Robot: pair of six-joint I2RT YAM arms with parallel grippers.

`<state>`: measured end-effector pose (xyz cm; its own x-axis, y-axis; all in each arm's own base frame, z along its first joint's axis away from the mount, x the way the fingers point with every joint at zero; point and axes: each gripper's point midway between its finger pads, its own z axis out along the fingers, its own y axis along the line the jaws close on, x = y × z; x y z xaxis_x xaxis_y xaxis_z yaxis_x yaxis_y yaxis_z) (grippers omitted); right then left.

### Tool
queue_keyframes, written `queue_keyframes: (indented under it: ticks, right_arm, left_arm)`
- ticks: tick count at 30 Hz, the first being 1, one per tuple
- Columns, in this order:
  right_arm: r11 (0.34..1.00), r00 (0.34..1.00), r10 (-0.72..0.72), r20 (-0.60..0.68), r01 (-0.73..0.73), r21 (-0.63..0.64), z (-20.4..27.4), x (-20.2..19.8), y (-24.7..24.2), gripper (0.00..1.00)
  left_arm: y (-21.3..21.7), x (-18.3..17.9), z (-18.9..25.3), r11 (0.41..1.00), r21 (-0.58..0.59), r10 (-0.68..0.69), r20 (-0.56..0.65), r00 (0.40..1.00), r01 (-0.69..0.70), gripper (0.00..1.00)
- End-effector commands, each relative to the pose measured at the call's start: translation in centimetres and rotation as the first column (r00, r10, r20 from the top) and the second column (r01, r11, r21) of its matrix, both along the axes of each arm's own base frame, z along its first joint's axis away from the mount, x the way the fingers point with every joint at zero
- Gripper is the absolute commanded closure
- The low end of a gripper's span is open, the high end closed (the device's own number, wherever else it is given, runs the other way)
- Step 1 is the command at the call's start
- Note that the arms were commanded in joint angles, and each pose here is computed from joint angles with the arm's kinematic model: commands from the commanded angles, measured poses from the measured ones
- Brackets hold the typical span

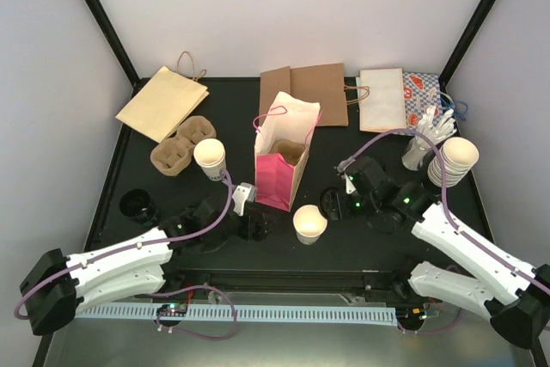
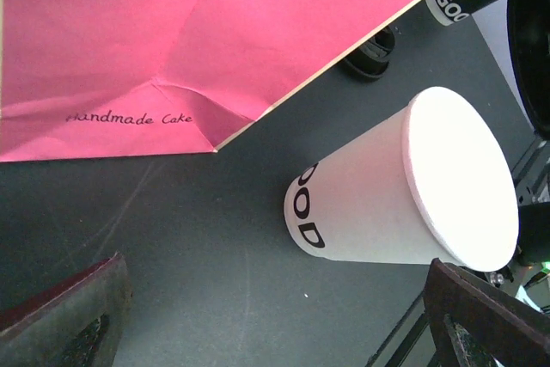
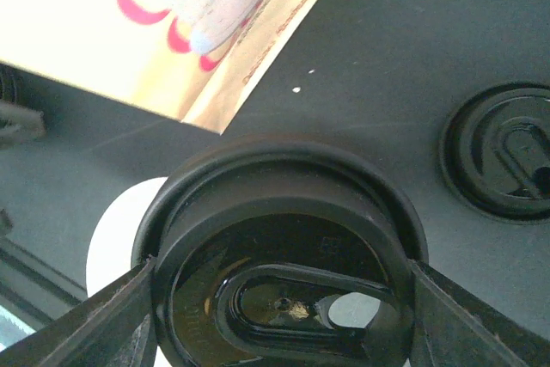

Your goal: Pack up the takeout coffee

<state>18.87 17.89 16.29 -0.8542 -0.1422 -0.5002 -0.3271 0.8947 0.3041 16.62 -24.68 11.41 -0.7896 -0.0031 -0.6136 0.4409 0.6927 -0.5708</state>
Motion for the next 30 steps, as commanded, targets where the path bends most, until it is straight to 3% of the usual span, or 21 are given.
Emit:
queue_keyframes:
  ticks: [1, 11, 30]
  right_arm:
    - [0.999, 0.999, 0.030, 0.032, -0.029, -0.036, 0.4, -0.6, 0.9, 0.32]
    - [0.987, 0.988, 0.151, 0.037, -0.149, -0.058, 0.5, -2.2, 3.9, 0.33]
    - [0.958, 0.976, 0.220, 0.004, -0.215, -0.191, -0.7, -3.3, 5.8, 0.34]
  left_arm:
    - [-0.9, -0.2, 0.2, 0.997, -0.072, -0.009, -0.040, 0.999, 0.006, 0.06]
    - [-1.9, -0.4, 0.2, 0.993, -0.117, -0.038, -0.068, 0.997, 0.030, 0.30]
    - [-3.3, -0.9, -0.1, 0.986, -0.148, -0.094, -0.100, 0.990, 0.079, 0.36]
